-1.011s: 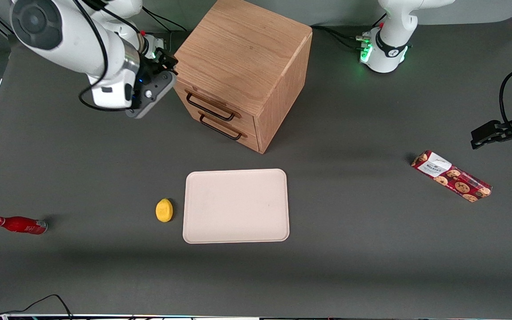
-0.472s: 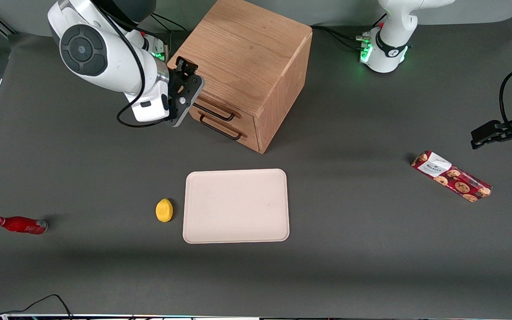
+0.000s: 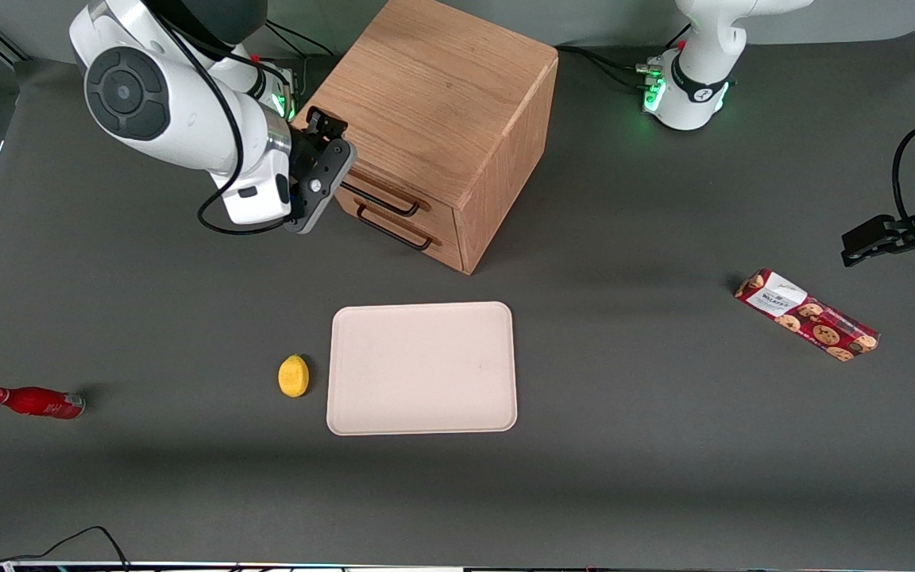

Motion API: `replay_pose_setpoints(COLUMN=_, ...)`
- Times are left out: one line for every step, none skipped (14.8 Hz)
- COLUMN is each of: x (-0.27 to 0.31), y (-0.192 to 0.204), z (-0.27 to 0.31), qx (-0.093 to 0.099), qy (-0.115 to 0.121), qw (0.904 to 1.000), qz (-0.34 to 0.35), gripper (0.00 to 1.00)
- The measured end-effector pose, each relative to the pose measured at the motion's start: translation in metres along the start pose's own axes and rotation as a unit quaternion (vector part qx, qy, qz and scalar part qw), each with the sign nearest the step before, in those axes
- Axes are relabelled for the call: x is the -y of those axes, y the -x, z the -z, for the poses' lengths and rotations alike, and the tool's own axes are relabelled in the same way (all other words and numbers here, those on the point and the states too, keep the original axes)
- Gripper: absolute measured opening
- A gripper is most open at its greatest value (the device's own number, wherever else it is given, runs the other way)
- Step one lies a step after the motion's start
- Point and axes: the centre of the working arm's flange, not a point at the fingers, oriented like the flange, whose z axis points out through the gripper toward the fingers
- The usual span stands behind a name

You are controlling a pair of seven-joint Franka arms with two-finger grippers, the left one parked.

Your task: Open upper drawer

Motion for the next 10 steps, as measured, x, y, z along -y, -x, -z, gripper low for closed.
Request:
replay_pose_setpoints(x=-0.001, y=0.000, z=0.000, qx=-0.002, qy=0.000, qw=1.0000, qz=-0.001, gripper=1.00)
replay_pose_setpoints(x=-0.002, y=-0.001, z=-0.001, qx=-0.002, qy=0.000, qw=1.0000, qz=-0.001, gripper=1.00)
replay_pose_setpoints(x=-0.004, y=-0.002, z=-0.005, qx=-0.001, qy=-0.002, qw=1.0000, qz=-0.002, gripper=1.00)
replay_pose_setpoints(x=-0.007, y=-0.004, z=-0.012, qx=0.004, qy=-0.006, qw=1.0000, qz=-0.004, gripper=1.00)
replay_pose_setpoints(x=-0.011, y=-0.006, z=-0.020, qx=0.009, qy=-0.012, qw=0.9999, qz=-0.006, gripper=1.00)
replay_pose_setpoints(x=-0.015, y=-0.009, z=-0.028, qx=0.014, qy=-0.017, qw=0.9997, qz=-0.007, gripper=1.00)
replay_pose_setpoints(x=-0.018, y=-0.011, z=-0.037, qx=0.017, qy=-0.020, qw=0.9996, qz=-0.009, gripper=1.00)
replay_pose_setpoints(x=-0.021, y=-0.013, z=-0.047, qx=0.019, qy=-0.022, qw=0.9995, qz=-0.011, gripper=1.00)
replay_pose_setpoints(x=-0.022, y=-0.014, z=-0.056, qx=0.020, qy=-0.022, qw=0.9995, qz=-0.012, gripper=1.00)
replay_pose_setpoints(x=-0.023, y=-0.016, z=-0.065, qx=0.020, qy=-0.022, qw=0.9995, qz=-0.013, gripper=1.00)
